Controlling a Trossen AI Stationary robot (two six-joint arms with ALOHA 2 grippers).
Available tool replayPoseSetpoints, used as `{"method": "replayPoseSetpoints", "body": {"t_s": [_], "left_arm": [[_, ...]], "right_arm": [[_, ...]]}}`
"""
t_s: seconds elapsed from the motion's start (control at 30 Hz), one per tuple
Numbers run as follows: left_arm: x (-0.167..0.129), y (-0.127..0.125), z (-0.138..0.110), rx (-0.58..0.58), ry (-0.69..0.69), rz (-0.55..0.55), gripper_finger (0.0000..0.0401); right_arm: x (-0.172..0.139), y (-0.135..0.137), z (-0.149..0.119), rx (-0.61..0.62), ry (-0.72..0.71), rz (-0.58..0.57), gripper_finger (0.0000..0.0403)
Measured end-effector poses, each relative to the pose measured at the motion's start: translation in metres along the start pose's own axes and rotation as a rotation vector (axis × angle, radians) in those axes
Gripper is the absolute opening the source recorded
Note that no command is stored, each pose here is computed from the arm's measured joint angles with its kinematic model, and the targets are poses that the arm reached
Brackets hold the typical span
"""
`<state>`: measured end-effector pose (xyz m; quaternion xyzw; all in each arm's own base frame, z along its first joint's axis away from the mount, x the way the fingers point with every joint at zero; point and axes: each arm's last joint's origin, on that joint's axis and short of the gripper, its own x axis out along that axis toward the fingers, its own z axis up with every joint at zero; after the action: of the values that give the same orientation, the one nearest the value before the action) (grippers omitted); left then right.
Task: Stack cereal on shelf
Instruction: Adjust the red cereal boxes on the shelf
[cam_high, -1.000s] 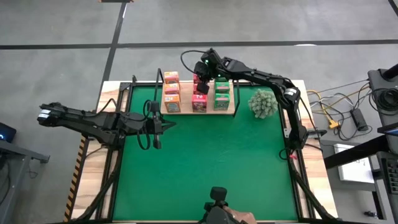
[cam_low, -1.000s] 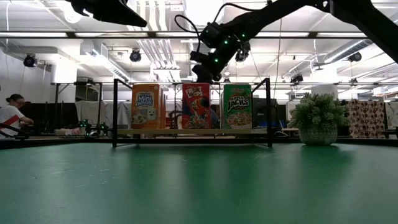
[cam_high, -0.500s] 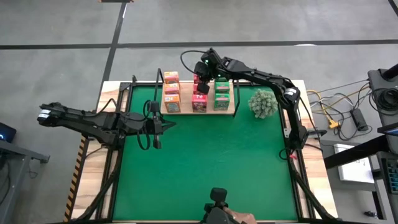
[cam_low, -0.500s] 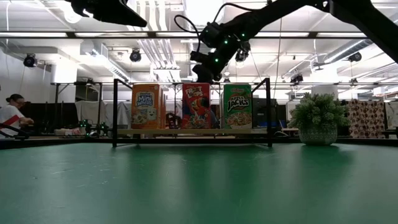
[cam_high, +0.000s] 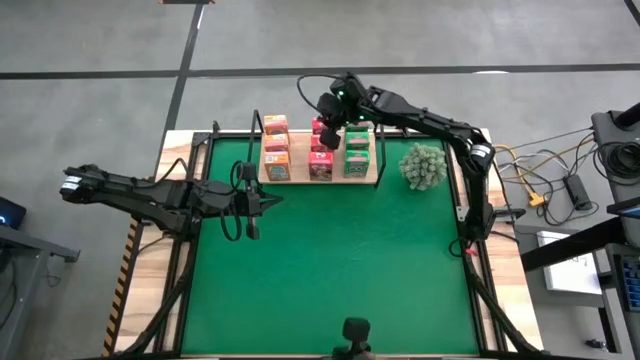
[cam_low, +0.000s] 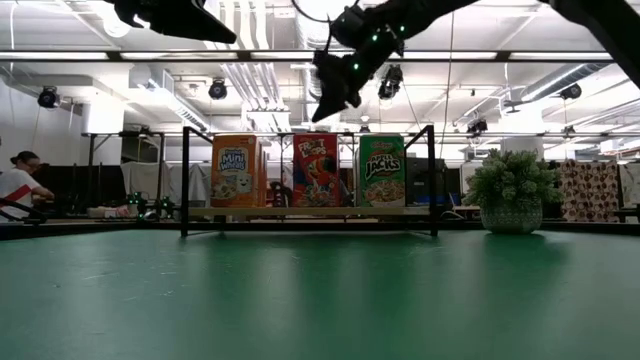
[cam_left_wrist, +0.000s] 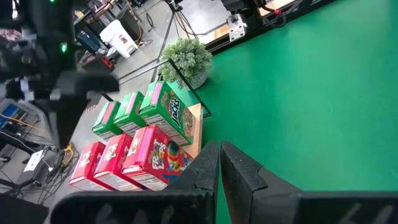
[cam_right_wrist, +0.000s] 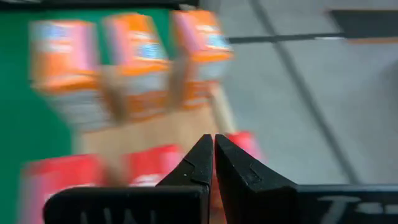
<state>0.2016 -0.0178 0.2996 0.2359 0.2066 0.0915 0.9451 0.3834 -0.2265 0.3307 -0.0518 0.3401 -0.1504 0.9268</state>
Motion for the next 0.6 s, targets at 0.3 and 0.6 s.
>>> {"method": "replayPoseSetpoints", "body": {"t_s": [0.3,0.6], "left_arm": [[0.0,0.0,0.0,0.0,0.0,0.0,0.0],[0.0,0.0,0.0,0.0,0.0,0.0,0.0]], "right_arm": [[-0.005,0.045,0.001,-0.008,0.06,0.284,0.0009],[0.001,0.072,-0.003,-0.052,0.134,0.266,0.0009]]}}
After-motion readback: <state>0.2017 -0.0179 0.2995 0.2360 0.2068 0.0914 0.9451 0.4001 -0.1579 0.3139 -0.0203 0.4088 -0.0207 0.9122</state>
